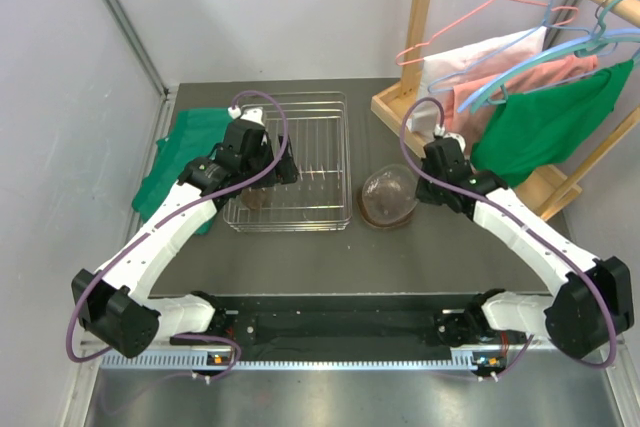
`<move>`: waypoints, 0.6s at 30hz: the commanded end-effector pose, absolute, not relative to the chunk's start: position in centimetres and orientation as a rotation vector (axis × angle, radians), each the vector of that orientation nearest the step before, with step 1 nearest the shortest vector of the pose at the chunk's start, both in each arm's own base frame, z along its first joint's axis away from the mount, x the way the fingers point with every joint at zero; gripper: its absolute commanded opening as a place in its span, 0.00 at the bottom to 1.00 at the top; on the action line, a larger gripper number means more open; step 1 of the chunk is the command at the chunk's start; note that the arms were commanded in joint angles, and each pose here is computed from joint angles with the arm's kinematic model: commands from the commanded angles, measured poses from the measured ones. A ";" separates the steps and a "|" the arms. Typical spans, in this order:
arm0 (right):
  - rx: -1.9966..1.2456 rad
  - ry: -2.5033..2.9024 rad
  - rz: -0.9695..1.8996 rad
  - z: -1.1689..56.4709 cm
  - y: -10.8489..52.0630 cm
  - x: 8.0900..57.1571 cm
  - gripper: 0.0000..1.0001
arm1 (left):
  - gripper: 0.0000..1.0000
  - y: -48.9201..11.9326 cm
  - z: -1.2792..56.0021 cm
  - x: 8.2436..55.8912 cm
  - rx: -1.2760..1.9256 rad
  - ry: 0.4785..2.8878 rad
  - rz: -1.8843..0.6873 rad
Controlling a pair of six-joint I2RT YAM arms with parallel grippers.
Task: Load the plates into the dish rack
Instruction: Pick up the plate at the center of the board, then insert the plate into the dish rack.
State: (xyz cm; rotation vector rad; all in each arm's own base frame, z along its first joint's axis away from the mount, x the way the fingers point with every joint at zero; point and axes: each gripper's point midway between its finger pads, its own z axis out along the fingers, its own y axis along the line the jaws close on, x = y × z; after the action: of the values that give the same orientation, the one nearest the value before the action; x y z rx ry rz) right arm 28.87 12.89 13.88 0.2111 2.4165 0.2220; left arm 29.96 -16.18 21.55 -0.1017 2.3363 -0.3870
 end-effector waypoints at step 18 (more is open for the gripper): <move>0.255 2.258 0.435 19.4 13.2 25.8 0.00 | 0.99 -20.3 24.1 31.3 -0.021 2.248 -0.644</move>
State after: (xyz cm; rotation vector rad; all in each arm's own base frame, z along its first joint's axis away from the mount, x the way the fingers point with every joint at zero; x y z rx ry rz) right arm 26.09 12.06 17.97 0.2696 2.3022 0.3413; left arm 30.14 -18.64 22.51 -0.0399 2.3106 -0.5442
